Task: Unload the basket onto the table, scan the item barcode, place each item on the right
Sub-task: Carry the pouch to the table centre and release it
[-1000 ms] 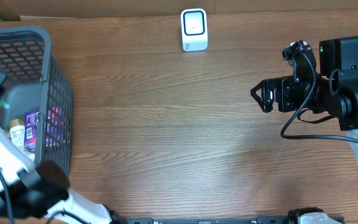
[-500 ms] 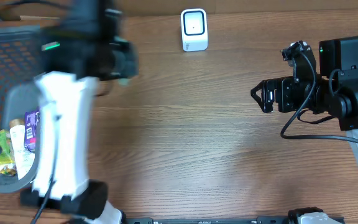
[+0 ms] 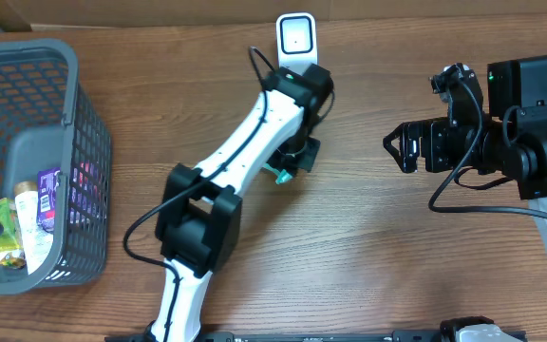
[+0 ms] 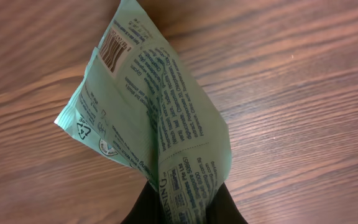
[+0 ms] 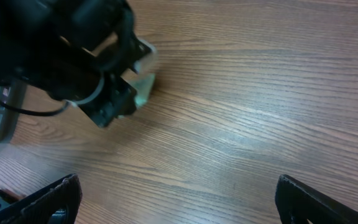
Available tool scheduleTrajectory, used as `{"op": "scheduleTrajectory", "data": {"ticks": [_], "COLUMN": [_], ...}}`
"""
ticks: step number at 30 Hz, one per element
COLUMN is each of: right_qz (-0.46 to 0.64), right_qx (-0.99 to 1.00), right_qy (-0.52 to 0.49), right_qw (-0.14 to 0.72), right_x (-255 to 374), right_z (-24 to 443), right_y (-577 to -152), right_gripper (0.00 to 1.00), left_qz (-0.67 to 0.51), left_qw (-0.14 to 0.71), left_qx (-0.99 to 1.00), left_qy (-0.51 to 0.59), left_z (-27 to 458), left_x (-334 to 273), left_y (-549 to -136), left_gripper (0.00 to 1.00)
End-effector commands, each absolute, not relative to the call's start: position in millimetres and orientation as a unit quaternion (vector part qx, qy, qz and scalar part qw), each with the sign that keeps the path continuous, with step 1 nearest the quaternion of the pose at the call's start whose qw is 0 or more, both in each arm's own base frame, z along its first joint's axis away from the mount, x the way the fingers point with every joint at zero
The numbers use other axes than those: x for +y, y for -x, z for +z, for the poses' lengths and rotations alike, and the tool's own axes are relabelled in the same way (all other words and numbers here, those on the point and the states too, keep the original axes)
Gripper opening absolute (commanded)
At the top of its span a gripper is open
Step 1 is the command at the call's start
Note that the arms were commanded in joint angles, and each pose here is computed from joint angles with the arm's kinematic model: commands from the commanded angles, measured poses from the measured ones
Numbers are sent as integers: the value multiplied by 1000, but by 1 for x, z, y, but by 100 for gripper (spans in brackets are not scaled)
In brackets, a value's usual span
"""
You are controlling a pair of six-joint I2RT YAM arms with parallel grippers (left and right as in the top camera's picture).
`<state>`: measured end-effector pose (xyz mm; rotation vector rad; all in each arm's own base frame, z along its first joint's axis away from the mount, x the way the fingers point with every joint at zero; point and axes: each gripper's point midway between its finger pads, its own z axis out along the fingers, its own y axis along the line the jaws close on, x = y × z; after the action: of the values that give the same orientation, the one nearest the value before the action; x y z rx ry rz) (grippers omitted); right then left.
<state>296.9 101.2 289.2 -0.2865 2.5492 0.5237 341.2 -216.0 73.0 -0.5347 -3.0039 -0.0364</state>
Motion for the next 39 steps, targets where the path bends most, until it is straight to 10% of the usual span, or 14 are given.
{"op": "scheduleTrajectory", "data": {"ticks": [1, 6, 22, 28, 31, 39], "right_qz": [197, 198, 198, 198, 198, 198], "right_qx": [935, 934, 934, 934, 935, 935], "right_qy": [110, 111, 111, 111, 111, 111], "right_qw": [272, 276, 276, 275, 275, 273], "right_x": [104, 104, 104, 104, 104, 105], "right_z": [299, 300, 300, 299, 299, 298], "right_y": [-298, -300, -300, -299, -299, -300], "right_gripper": [100, 100, 100, 100, 100, 100], "left_qz": [0, 2, 47, 44, 39, 7], "left_qw": [49, 44, -182, -284, -310, -217], "left_qx": [-973, -971, -978, -928, -901, -844], "left_qy": [223, 235, -87, -236, -302, -491], "left_z": [71, 79, 287, 365, 385, 332], "left_x": [-230, -236, -85, 38, 87, 189], "left_y": [-333, -332, -414, -376, -349, -280], "left_gripper": [11, 59, 63, 65, 87, 87]}}
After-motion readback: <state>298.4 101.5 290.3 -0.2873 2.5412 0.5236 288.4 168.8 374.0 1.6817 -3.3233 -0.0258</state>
